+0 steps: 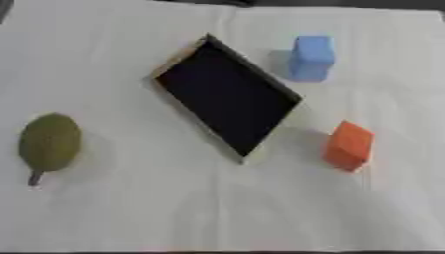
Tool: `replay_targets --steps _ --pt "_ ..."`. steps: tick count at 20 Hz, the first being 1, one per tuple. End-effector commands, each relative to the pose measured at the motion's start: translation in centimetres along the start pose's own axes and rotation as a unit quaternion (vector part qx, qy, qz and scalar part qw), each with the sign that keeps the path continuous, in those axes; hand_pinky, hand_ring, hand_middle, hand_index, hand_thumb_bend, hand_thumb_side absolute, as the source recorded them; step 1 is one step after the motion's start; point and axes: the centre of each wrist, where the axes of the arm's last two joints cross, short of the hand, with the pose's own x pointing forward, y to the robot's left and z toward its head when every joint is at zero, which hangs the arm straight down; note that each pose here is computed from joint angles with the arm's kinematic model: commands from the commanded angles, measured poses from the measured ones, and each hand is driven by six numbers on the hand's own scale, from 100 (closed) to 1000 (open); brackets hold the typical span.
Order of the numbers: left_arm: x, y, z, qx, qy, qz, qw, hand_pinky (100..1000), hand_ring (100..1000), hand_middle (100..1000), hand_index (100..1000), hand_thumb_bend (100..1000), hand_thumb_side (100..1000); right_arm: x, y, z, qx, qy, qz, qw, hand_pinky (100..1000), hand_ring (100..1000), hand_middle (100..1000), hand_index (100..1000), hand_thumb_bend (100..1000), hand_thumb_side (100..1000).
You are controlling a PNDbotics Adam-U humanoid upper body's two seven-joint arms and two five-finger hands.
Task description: Pick up objects on the table and place them in the box.
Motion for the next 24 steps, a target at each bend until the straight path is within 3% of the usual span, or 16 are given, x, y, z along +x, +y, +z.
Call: replay_targets --steps 1,7,12,18,24 --pt "0.6 0.1 -0.7 -0.003 -0.015 0.001 1.0 927 757 660 850 100 609 0.6 -0.5 -0.4 0.004 -0.013 0.008 1.0 830 743 649 741 100 603" --pt "0.6 0.1 -0.7 -0.005 -0.015 -0.002 1.0 926 757 661 850 100 608 0.7 -0.8 -0.4 0.017 -0.012 0.023 1.0 832 748 655 747 100 592" --pt "0.6 0.4 -0.7 -0.009 -0.015 -0.009 1.0 926 757 660 850 100 607 1.0 -2.2 -0.4 0.081 -0.003 0.112 0.99 839 762 672 762 100 582" --pt "0.7 0.6 -0.7 -0.017 -0.013 -0.016 1.0 927 758 661 850 100 606 1.4 -3.7 -0.1 0.187 0.02 0.239 0.953 853 799 717 797 100 576" --pt "0.7 0.7 -0.6 -0.022 -0.01 -0.019 1.0 928 759 661 850 100 605 1.3 -3.8 0.5 0.289 0.061 0.314 0.902 862 833 761 835 100 611"
